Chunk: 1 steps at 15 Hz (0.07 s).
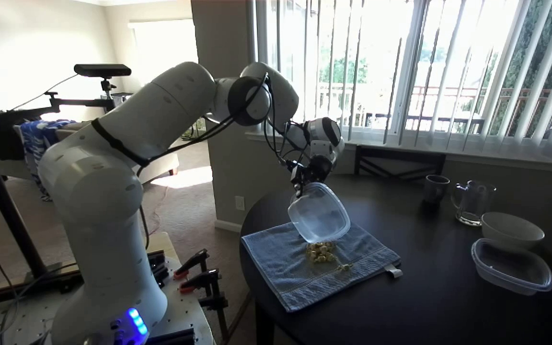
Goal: Pour out the sweets from the bowl
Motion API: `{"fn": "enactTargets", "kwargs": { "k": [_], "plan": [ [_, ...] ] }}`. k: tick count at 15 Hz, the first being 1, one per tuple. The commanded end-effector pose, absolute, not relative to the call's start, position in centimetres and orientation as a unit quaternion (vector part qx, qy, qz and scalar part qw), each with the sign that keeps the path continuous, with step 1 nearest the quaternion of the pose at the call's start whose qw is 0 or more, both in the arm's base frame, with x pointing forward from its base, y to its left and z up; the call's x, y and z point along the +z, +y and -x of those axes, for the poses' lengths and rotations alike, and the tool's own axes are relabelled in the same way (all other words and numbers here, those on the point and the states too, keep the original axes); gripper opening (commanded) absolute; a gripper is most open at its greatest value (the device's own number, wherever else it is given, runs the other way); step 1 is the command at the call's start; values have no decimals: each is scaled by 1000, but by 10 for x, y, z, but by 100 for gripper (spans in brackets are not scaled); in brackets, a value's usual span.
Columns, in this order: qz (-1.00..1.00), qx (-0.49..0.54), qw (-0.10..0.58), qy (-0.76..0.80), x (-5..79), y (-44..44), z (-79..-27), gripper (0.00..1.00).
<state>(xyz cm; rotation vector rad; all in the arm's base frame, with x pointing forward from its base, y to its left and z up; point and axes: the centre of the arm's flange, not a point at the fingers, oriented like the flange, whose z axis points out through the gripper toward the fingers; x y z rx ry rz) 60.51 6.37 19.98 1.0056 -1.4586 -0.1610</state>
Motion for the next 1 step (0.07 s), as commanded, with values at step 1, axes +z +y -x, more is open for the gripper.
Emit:
{"fn": "enactTargets", "kwargs": {
  "k": [1],
  "plan": [
    [-443,-58,624,-641,202,66,-613,1]
  ]
}}
